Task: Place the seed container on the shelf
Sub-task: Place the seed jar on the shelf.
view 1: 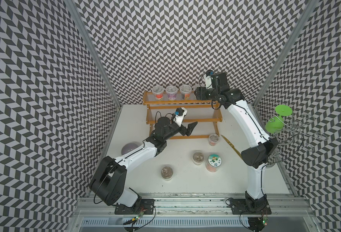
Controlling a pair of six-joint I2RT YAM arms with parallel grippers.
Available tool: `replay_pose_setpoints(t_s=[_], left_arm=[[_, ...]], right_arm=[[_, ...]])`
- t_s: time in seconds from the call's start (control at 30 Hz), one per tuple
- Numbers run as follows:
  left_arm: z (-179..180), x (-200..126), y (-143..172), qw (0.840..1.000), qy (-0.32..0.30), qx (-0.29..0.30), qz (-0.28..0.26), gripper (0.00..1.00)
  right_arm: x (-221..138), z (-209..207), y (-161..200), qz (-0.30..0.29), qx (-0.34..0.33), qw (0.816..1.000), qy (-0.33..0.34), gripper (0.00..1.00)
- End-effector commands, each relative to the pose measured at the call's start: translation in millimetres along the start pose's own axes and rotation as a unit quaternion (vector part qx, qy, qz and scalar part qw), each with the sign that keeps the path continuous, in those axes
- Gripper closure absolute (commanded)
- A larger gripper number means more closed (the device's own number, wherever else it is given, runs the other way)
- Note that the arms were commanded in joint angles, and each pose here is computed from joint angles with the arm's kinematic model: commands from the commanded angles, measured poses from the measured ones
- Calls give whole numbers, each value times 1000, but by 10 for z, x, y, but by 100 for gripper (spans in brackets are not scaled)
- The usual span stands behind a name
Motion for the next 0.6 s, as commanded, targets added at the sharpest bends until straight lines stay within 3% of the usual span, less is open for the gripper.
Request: replay_pose_setpoints(t_s=[0.0, 0.23, 0.3, 0.57], left_arm=[[20, 29, -97, 1000, 5, -3, -9, 9], [18, 30, -81, 1000, 5, -8, -7, 9], [19, 32, -76, 1000, 5, -9, -6, 9], [17, 34, -60, 1000, 5, -11, -2, 9]], right_arm=[[-15, 114, -75, -22, -4, 999, -33, 24], [-36, 108, -68, -23, -3, 999, -33, 24], [-53, 113, -74, -24, -2, 999, -34, 29], [-142, 119, -68, -25, -3, 999, -36, 28]])
Point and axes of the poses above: each gripper's point midway between its finger pads, its own x axis out along the fingers, its own z axis along the line the jaws close on, y = z × x, the point moved 6 cm from there along -x, back along the fingers, and after that the axes turned 4 degrees about x, right-handed, at the moved point
